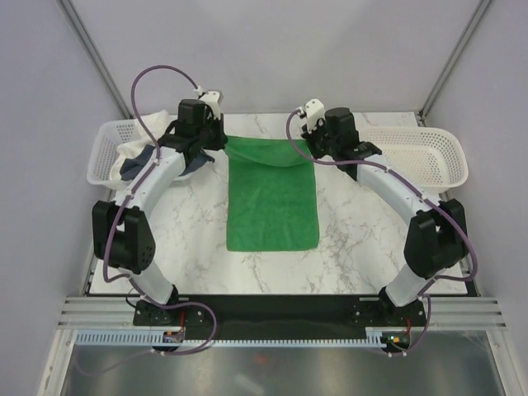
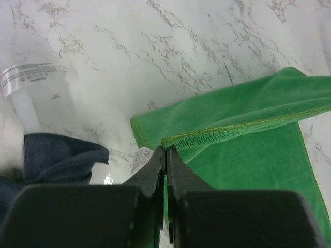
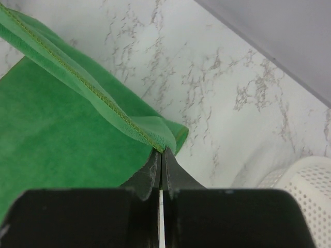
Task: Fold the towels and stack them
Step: Fold the towel
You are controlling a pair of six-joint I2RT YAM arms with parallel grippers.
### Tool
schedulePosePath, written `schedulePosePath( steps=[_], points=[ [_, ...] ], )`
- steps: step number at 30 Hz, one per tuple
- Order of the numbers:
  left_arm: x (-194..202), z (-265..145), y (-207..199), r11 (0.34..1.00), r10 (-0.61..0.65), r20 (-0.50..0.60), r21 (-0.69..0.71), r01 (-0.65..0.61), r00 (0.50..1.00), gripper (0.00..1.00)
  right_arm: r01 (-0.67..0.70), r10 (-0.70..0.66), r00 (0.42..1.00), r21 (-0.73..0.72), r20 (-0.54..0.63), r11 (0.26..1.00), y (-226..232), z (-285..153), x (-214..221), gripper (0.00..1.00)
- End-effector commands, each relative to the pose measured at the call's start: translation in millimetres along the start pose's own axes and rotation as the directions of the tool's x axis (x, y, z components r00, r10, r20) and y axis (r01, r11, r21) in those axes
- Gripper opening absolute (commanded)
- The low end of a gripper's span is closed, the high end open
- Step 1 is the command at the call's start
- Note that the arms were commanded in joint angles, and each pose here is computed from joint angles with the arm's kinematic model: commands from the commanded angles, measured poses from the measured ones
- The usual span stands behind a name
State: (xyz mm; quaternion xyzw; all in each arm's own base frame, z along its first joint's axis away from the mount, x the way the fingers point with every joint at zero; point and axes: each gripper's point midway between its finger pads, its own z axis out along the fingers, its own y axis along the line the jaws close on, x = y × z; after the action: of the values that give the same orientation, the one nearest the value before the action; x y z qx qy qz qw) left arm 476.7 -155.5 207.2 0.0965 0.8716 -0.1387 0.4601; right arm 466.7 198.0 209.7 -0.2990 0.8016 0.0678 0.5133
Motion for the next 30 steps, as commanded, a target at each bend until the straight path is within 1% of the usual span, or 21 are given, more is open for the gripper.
schedulePosePath(
  steps=[1, 2, 3, 7, 9, 11, 13, 14, 16, 17, 19, 22, 26, 30],
  points=[
    [-13, -37, -8, 1.0, -0.005, 0.082, 0.022, 0.003, 0.997, 0.02, -0.048, 0.047, 0.998, 0.005, 0.03, 0.999, 12, -33, -11, 0.0],
    [4, -36, -12, 0.999, -0.008, 0.049, 0.043, 0.006, 0.999, 0.02, -0.084, 0.084, 0.996, -0.006, 0.003, 0.996, 19, -35, 3, 0.0],
    [11, -38, -16, 0.998, -0.008, 0.037, 0.061, 0.006, 0.999, 0.02, -0.099, 0.099, 0.995, -0.017, -0.001, 0.995, 26, -38, 6, 0.0],
    [47, -52, -27, 0.996, -0.024, -0.019, 0.081, 0.026, 1.0, 0.02, -0.132, 0.132, 0.99, -0.011, -0.05, 0.991, 49, -55, 34, 0.0],
    [65, -61, -39, 0.994, -0.018, -0.04, 0.103, 0.022, 0.999, 0.02, -0.172, 0.17, 0.983, -0.03, -0.065, 0.985, 64, -61, 40, 0.0],
    [80, -68, -45, 0.995, -0.005, -0.057, 0.096, 0.011, 0.998, 0.02, -0.182, 0.182, 0.98, 0.001, -0.077, 0.983, 67, -70, 50, 0.0],
    [93, -73, -54, 0.995, 0.007, -0.078, 0.104, 0.001, 0.997, 0.02, -0.189, 0.188, 0.978, -0.013, -0.087, 0.982, 78, -79, 58, 0.0],
    [106, -74, -55, 0.995, 0.01, -0.108, 0.105, 0.001, 0.994, 0.02, -0.215, 0.213, 0.972, -0.009, -0.098, 0.977, 80, -82, 63, 0.0],
    [114, -81, -57, 0.996, 0.004, -0.119, 0.094, 0.007, 0.993, 0.02, -0.226, 0.224, 0.968, -0.004, -0.117, 0.974, 87, -89, 76, 0.0],
    [124, -83, -55, 0.996, 0.003, -0.143, 0.084, 0.01, 0.99, 0.02, -0.225, 0.224, 0.967, 0.008, -0.121, 0.974, 87, -91, 80, 0.0],
    [123, -90, -54, 0.997, -0.004, -0.132, 0.076, 0.014, 0.991, 0.02, -0.217, 0.219, 0.967, 0.032, -0.126, 0.976, 86, -96, 87, 0.0],
    [131, -96, -55, 0.997, -0.014, -0.156, 0.078, 0.026, 0.988, 0.02, -0.21, 0.217, 0.969, 0.072, -0.12, 0.975, 78, -104, 87, 0.0],
    [152, -101, -60, 0.996, -0.021, -0.219, 0.085, 0.041, 0.975, 0.02, -0.225, 0.228, 0.963, 0.041, -0.146, 0.974, 87, -115, 96, 0.0],
    [178, -101, -61, 0.995, -0.042, -0.288, 0.074, 0.066, 0.957, 0.02, -0.29, 0.281, 0.939, -0.018, -0.198, 0.957, 113, -116, 117, 0.0]
  ],
)
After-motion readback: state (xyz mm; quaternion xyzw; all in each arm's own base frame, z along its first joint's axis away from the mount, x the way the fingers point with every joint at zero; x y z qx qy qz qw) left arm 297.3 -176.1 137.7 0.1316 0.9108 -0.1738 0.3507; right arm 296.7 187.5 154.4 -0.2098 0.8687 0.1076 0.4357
